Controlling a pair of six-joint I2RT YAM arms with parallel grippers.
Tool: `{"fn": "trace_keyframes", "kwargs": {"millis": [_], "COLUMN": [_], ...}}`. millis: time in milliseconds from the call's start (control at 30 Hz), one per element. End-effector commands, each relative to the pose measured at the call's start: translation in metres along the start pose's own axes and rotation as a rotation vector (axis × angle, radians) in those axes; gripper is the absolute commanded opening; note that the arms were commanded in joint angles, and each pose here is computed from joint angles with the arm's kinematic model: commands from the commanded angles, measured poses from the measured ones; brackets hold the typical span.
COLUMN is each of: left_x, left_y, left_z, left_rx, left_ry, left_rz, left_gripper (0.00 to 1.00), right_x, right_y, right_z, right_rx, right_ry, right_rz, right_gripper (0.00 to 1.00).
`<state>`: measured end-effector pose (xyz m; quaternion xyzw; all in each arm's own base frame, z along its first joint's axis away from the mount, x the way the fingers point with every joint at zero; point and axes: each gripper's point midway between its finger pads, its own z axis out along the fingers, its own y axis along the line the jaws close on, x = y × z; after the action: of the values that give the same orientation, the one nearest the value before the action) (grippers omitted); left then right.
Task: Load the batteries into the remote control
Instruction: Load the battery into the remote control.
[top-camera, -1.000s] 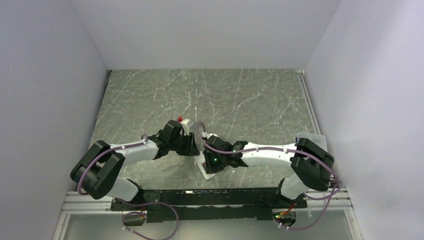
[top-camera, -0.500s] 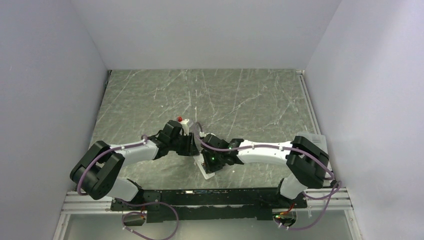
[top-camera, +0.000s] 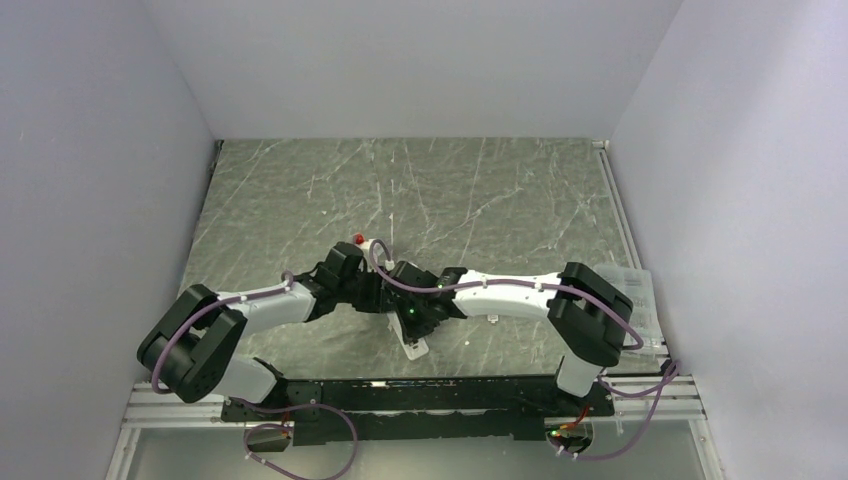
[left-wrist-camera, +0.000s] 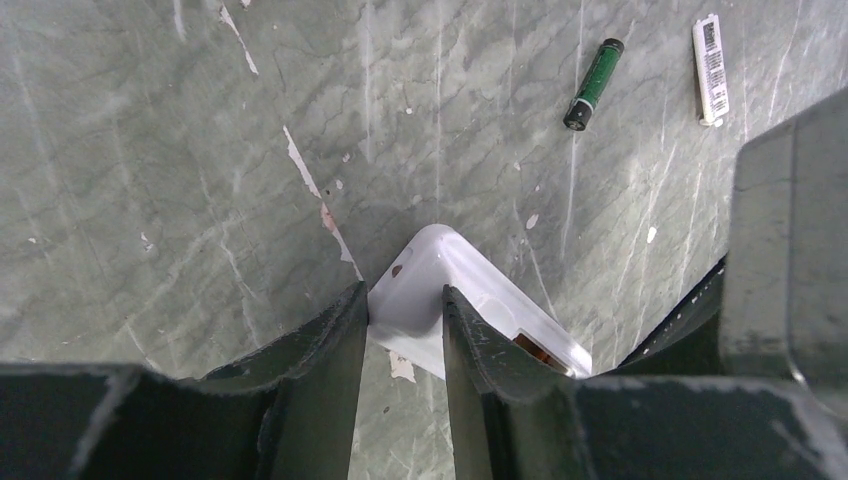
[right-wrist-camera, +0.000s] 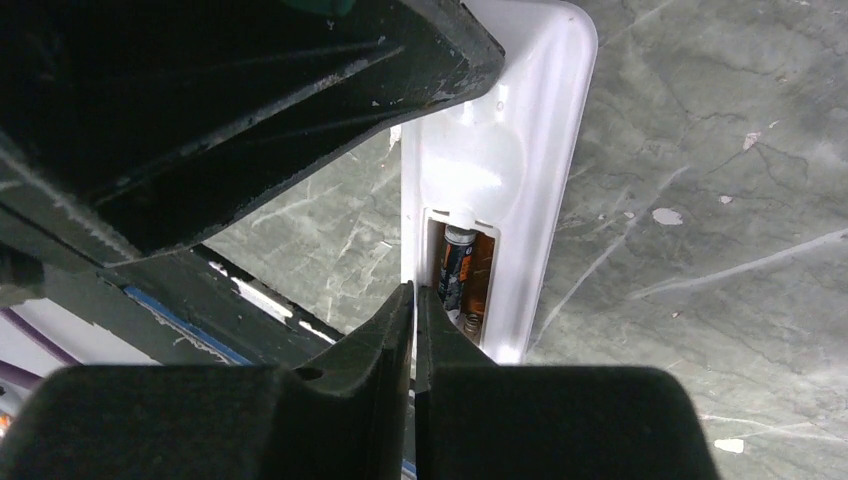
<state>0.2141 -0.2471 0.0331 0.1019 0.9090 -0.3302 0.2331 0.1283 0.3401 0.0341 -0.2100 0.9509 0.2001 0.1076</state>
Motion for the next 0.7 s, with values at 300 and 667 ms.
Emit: {"fn": "trace_keyframes", "kwargs": {"millis": [300, 667], "left_x": [0.006, 0.006], "left_y": [-0.010, -0.010], "left_z": [-0.006, -0.007], "left_rx": [0.041, 0.037], "left_ry": [0.012, 0.008], "left_rz": [0.028, 0.028], "left_gripper": [0.38, 0.38], "right_x": [-0.024, -0.040], "right_y": [0.007, 0.002], "right_z": [-0.010, -0.036], "right_rx": [0.014, 0.070], "right_ry": [-0.085, -0.161], "right_rz": [-0.007, -0.021], "right_gripper": [0.07, 0.13]}}
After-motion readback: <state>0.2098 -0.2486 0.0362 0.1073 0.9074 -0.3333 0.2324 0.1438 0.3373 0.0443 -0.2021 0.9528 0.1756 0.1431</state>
